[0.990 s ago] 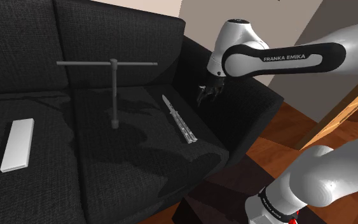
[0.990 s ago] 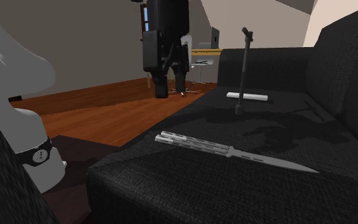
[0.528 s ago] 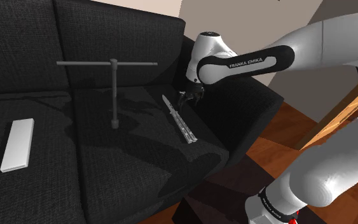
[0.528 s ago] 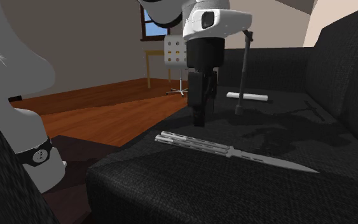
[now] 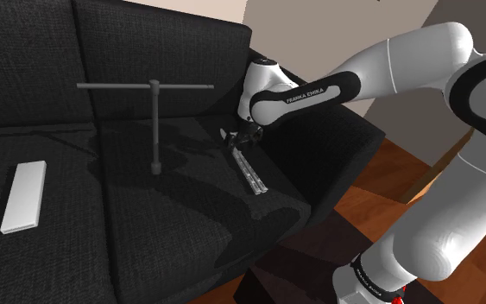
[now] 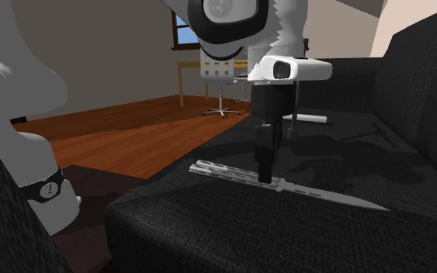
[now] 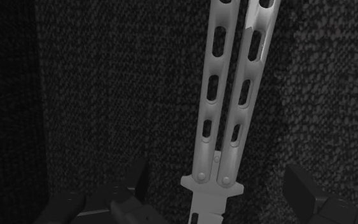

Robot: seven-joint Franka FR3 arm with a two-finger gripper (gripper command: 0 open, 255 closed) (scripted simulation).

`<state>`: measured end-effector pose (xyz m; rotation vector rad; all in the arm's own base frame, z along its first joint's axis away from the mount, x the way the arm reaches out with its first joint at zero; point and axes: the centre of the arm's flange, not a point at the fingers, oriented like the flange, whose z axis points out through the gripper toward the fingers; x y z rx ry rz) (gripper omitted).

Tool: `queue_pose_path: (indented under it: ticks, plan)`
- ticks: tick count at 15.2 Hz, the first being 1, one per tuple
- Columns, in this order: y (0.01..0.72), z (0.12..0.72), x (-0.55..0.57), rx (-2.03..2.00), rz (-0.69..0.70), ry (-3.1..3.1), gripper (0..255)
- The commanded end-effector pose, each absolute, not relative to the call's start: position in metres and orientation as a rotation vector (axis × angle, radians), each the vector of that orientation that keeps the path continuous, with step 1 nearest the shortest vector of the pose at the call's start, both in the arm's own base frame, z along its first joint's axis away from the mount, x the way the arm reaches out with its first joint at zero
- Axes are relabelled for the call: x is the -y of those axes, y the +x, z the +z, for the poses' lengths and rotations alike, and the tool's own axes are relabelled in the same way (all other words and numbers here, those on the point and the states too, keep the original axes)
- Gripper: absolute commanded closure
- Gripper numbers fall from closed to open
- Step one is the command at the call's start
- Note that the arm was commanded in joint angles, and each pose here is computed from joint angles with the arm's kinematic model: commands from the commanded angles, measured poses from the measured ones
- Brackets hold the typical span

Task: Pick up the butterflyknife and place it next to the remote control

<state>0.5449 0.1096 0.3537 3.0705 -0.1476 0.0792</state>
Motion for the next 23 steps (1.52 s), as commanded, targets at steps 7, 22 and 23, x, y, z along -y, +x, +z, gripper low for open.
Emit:
queue_pose_path:
  ticks: [7, 22, 23]
  plan:
    - [0.546, 0.329, -0.110, 0.148, 0.080, 3.071, 0]
    - [0.546, 0.334, -0.110, 0.148, 0.080, 3.071, 255]
    - [0.546, 0.340, -0.110, 0.148, 0.080, 3.071, 255]
